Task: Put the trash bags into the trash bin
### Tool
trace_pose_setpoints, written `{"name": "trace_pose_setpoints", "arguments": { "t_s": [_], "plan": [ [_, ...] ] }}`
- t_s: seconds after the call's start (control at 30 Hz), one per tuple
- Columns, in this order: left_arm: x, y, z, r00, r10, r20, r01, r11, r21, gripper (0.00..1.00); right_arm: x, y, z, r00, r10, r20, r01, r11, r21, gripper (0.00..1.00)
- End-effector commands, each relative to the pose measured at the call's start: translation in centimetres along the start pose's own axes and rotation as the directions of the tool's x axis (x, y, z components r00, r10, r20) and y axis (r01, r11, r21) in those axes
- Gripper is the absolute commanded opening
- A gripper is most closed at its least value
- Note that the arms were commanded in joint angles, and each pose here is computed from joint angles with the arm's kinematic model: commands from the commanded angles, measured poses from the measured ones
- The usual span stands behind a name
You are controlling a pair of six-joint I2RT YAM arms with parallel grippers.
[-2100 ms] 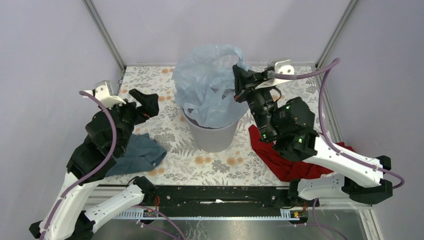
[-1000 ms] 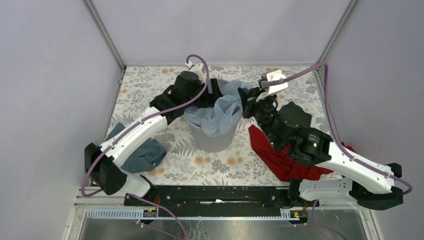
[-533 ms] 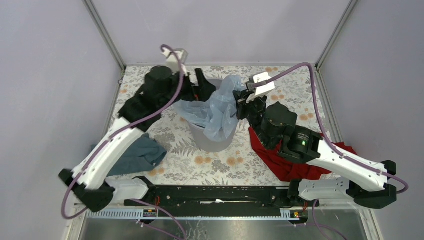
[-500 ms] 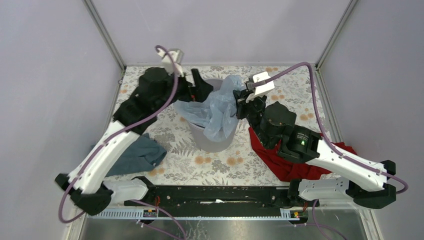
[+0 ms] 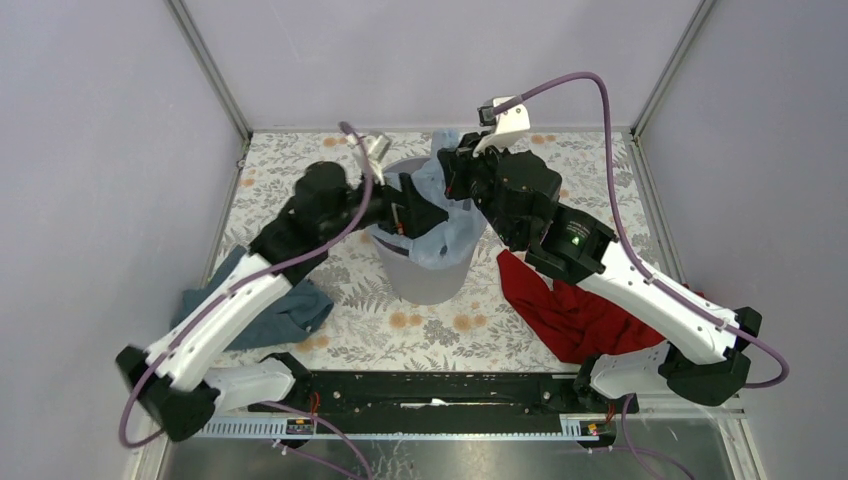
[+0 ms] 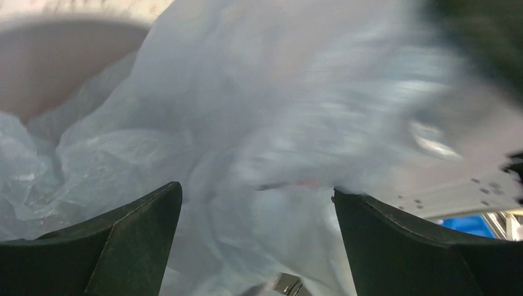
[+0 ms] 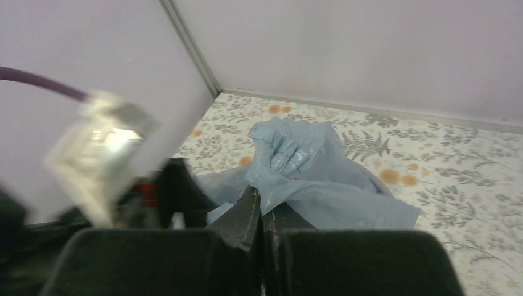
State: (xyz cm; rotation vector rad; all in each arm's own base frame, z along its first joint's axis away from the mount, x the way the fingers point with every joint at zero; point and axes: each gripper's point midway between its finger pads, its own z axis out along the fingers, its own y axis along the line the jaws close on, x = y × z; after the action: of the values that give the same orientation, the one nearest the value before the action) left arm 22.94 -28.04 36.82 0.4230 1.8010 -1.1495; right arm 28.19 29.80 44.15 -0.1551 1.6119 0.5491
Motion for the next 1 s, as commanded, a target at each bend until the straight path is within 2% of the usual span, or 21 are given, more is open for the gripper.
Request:
{"name": "trace_pose_setpoints", "arguments": {
  "t_s": [0.0, 0.1, 0.17, 0.2, 0.3, 0.4, 0.57, 0.77, 0.9, 0.97],
  "plan": [
    [1.7, 4.6, 2.9, 0.993, -0.116, -0.035, 0.108, 0.976, -0.191, 0.94, -1.9, 1.7, -0.4, 0.993, 0.121, 0.003, -0.12, 0.988, -0.096, 0.0],
    [3.4, 6.4, 4.3, 0.984, -0.149, -0.101, 0.119, 0.96, -0.253, 0.82, -1.1, 0.9, -0.4, 0.993, 0.119, -0.013, -0.119, 0.99, -0.073, 0.0],
    [2.9, 6.1, 4.2, 0.987, -0.124, -0.1, 0.097, 0.966, -0.241, 0.78, -0.5, 0.2, -0.4, 0.993, 0.114, -0.023, -0.115, 0.992, -0.054, 0.0],
    [2.1, 5.6, 3.7, 0.992, -0.098, -0.082, 0.077, 0.97, -0.23, 0.79, -0.3, -0.2, -0.4, 0.994, 0.11, -0.026, -0.111, 0.993, -0.043, 0.0],
    [-0.2, 3.8, 1.5, 1.0, -0.012, -0.013, 0.009, 0.981, -0.193, 0.91, 0.4, -1.0, -0.5, 0.995, 0.094, -0.032, -0.095, 0.995, -0.024, 0.0],
    [-1.3, 3.1, -0.9, 0.999, 0.053, -0.003, -0.052, 0.975, -0.215, 0.98, 1.0, -1.2, -0.1, 0.996, 0.078, -0.042, -0.079, 0.997, -0.018, 0.0],
    [-2.0, 3.3, -4.9, 0.992, 0.123, 0.012, -0.114, 0.948, -0.298, 0.99, 2.7, -0.2, 1.4, 0.994, 0.07, -0.084, -0.073, 0.996, -0.041, 0.0],
    [-1.2, 0.4, -5.2, 0.993, 0.113, 0.023, -0.108, 0.984, -0.139, 0.99, 4.4, 2.2, 3.1, 0.988, 0.075, -0.135, -0.093, 0.987, -0.133, 0.0],
    [-0.4, 4.0, -4.8, 0.998, 0.057, 0.018, -0.049, 0.95, -0.309, 0.99, 6.7, 1.8, 4.4, 0.981, 0.059, -0.185, -0.083, 0.988, -0.127, 0.0],
    [-0.2, 4.6, -5.0, 0.998, 0.054, 0.016, -0.046, 0.94, -0.338, 0.99, 8.4, 1.1, 4.7, 0.974, 0.051, -0.219, -0.076, 0.991, -0.107, 0.0]
  ]
}}
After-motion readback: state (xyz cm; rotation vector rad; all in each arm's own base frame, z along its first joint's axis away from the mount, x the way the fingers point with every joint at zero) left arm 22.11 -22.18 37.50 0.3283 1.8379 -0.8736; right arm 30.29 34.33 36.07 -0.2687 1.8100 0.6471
